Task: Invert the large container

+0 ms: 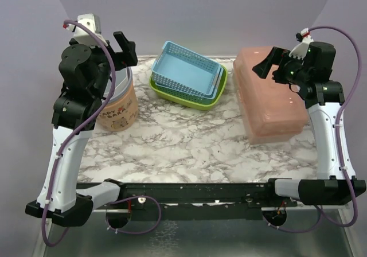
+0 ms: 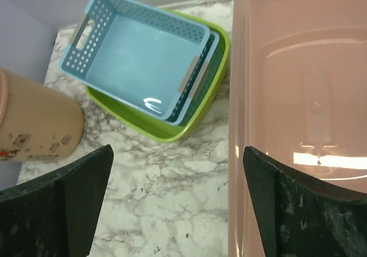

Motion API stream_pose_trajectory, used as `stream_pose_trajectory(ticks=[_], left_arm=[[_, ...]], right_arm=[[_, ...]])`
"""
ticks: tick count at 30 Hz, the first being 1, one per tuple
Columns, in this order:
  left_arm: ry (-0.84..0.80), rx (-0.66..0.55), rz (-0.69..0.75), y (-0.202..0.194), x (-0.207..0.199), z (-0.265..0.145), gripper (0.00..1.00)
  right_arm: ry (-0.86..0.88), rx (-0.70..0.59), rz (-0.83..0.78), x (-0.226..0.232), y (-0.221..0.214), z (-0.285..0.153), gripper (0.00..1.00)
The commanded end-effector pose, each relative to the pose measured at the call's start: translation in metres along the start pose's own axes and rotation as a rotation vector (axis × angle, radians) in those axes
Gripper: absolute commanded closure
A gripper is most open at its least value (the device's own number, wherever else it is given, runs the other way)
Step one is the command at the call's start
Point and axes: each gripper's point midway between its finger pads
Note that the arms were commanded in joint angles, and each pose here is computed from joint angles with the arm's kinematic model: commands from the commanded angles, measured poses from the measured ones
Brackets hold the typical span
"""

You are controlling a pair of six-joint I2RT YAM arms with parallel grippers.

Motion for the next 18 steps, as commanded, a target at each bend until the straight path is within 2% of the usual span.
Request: stream_pose_trajectory(ticks=[1,6,11,13,15,18], left_arm=[[-0.045,0.121,0.046,-0.043,-0.007,0.027,0.01],[-0.056,0.223,0.015,-0.076,-0.008,0.035,0.01],[-0.053,0.285,-0.061,-0.101,-0.008,0.032,0.01],[-0.083,0.286,-0.051,-0.107,-0.009,0.029,0.01],[-0.067,0.278,-0.110,-0.109,-0.009,0.027,0.01],[-0.143,0.312,-0.153,-0.119,-0.023,0.025,0.01]], right_arm=[[0.138,0.084,0.049,0.023,-0.026,-0.003,0.00],[0.280,0.117,0.056,0.045,-0.042,-0.006,0.00],[0.258,0.190,0.043,0.051,-0.065,0.000,0.00],[0.232,0.220,0.026,0.051,-0.073,0.003,0.00],[0.247,0.234,0.015,0.056,-0.079,0.003,0.00],[0.270,0.249,0.018,0.062,-0.090,0.002,0.00]])
Point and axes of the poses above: each gripper's point midway between its finger pads, its own z axis out along the fingers, its own x axis along the line the jaws close on, y = z × x, and after that the axes turned 5 degrees about -z, right-handed
